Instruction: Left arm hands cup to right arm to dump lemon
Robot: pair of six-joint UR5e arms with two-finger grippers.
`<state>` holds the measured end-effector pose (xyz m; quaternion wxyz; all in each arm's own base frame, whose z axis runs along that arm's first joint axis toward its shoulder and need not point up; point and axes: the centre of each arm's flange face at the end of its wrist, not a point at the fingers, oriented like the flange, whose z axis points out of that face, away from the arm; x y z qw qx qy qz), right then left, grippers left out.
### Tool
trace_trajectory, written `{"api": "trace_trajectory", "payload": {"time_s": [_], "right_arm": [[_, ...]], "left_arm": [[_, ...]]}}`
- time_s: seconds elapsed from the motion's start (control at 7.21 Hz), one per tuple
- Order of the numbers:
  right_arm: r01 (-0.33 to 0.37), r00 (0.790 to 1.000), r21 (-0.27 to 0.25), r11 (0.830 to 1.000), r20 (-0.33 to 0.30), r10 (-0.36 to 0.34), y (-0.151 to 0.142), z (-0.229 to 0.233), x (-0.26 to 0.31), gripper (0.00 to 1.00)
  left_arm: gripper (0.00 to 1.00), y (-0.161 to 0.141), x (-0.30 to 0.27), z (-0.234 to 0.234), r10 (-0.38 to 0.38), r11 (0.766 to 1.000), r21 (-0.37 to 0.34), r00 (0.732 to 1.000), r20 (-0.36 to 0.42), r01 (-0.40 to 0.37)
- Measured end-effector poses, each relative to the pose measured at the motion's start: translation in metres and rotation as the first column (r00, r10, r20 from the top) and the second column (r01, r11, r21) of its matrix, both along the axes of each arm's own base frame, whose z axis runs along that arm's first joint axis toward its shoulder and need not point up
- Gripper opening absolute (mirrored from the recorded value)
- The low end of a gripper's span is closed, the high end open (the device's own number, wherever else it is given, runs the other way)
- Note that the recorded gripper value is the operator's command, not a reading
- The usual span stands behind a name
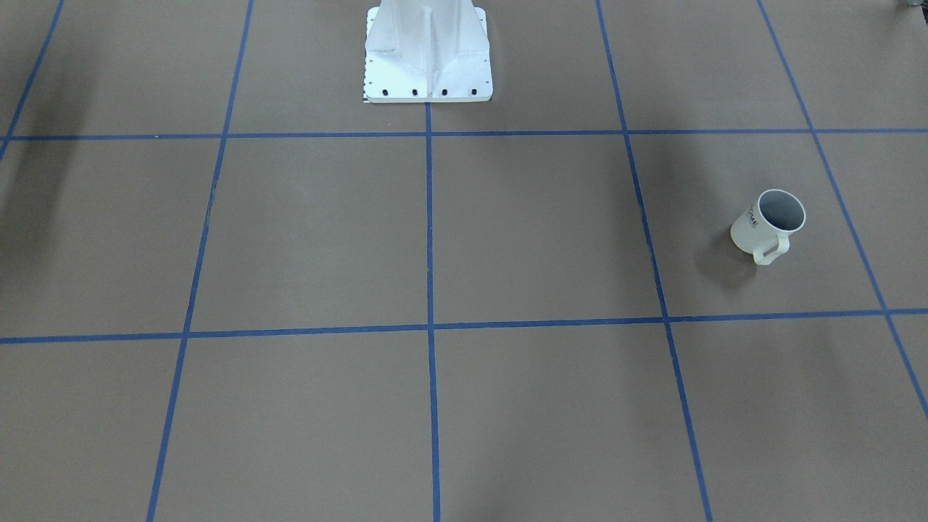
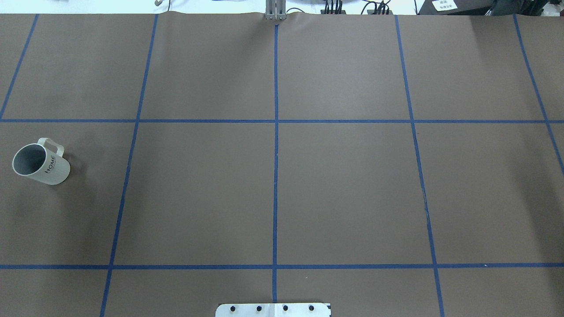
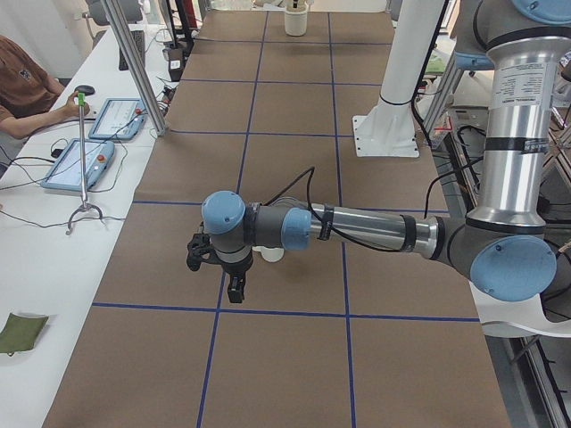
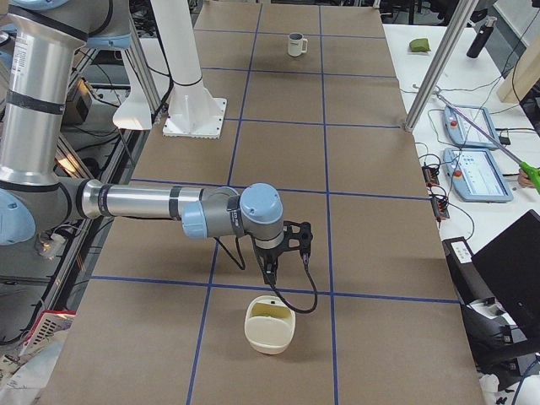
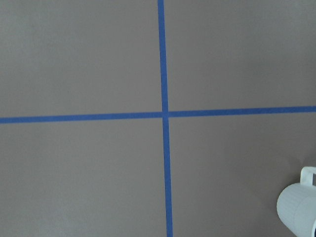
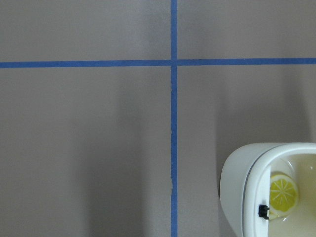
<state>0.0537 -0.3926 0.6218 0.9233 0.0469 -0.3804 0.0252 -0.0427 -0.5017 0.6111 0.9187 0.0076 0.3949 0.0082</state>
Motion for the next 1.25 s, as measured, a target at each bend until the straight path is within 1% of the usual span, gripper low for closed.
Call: {"api": "trace_trajectory", "payload": {"time_s": [0.14,0.42,0.69,0.97,1.25], "right_arm": [[0.024,0.999,0.001,1.0,-0.03,-0.024,-0.008,-0.001,-0.009,1.0],[0.065,0.996,-0.042,0.997,-0.063,-0.068,-0.019,-0.001,-0.023,1.0],[0.089,0.993,-0.052,0.995,-0.067,-0.092,-0.021,0.003,-0.026,1.0],[0.084,0.994,-0.047,0.995,-0.064,-0.087,-0.023,0.0,-0.027,1.0],[0.081,0.995,-0.043,0.996,-0.052,-0.083,-0.025,-0.004,-0.028,1.0]], "left_arm": [[1.0,-0.001,0.001,0.0,0.001,1.0,-0.004,1.0,-0.011,-0.001],[1.0,0.0,0.003,-0.008,0.003,1.0,0.008,0.999,-0.036,-0.002],[1.0,0.009,0.002,-0.002,0.004,1.0,0.006,0.999,-0.039,-0.004],[1.0,0.016,0.0,0.004,0.004,1.0,0.007,1.0,-0.007,-0.004],[1.0,0.013,0.0,0.001,0.003,1.0,0.015,1.0,0.006,-0.003]]}}
